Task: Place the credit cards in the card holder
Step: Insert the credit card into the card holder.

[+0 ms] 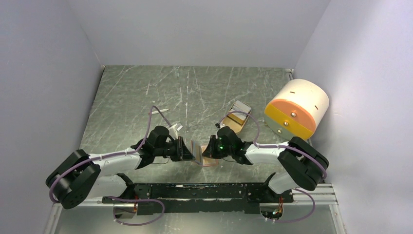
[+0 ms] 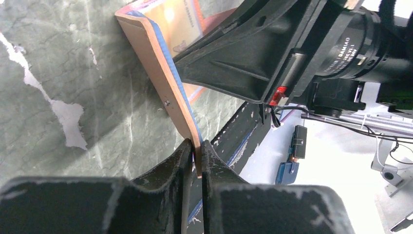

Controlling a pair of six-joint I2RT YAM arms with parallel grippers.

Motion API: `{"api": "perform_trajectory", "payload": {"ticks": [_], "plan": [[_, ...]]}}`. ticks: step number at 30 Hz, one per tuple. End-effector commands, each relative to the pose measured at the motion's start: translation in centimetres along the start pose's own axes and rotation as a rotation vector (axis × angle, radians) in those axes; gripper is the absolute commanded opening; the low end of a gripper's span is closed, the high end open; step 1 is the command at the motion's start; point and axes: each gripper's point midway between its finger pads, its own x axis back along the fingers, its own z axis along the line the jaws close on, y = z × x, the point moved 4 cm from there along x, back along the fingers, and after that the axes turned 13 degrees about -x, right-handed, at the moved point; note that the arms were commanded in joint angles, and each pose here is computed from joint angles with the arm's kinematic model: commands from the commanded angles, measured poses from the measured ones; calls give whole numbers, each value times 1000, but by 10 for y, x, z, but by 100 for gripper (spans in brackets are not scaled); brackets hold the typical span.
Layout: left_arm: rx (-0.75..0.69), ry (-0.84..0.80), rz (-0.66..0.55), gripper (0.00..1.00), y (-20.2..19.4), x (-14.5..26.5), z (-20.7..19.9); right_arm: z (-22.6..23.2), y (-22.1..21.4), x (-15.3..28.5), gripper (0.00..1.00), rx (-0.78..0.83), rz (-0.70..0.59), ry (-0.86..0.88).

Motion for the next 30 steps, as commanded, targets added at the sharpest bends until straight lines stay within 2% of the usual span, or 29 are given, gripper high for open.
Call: {"api": "perform_trajectory", "payload": {"ticks": [1,6,9,12,19,25,30], "plan": [[-60,-97,-51,17,15,0,-18,-3,-5,-2,15,-3,10,6],[-61,-106,-49,17,14,-2,-17,-3,-6,-3,14,-3,16,8],[-55,-111,-43,10,12,-3,-16,-2,-6,-3,14,-2,16,10],[-49,-105,-38,10,11,-5,-14,-3,-6,-3,14,-2,14,8],[-25,-18,-21,19,11,-7,-3,-3,-6,-2,14,-2,15,8],[-23,-20,-23,28,13,-6,-5,-2,-7,-3,14,1,16,9],[-22,-41,-19,29,14,-9,-8,-3,-7,-3,14,2,19,6]]}}
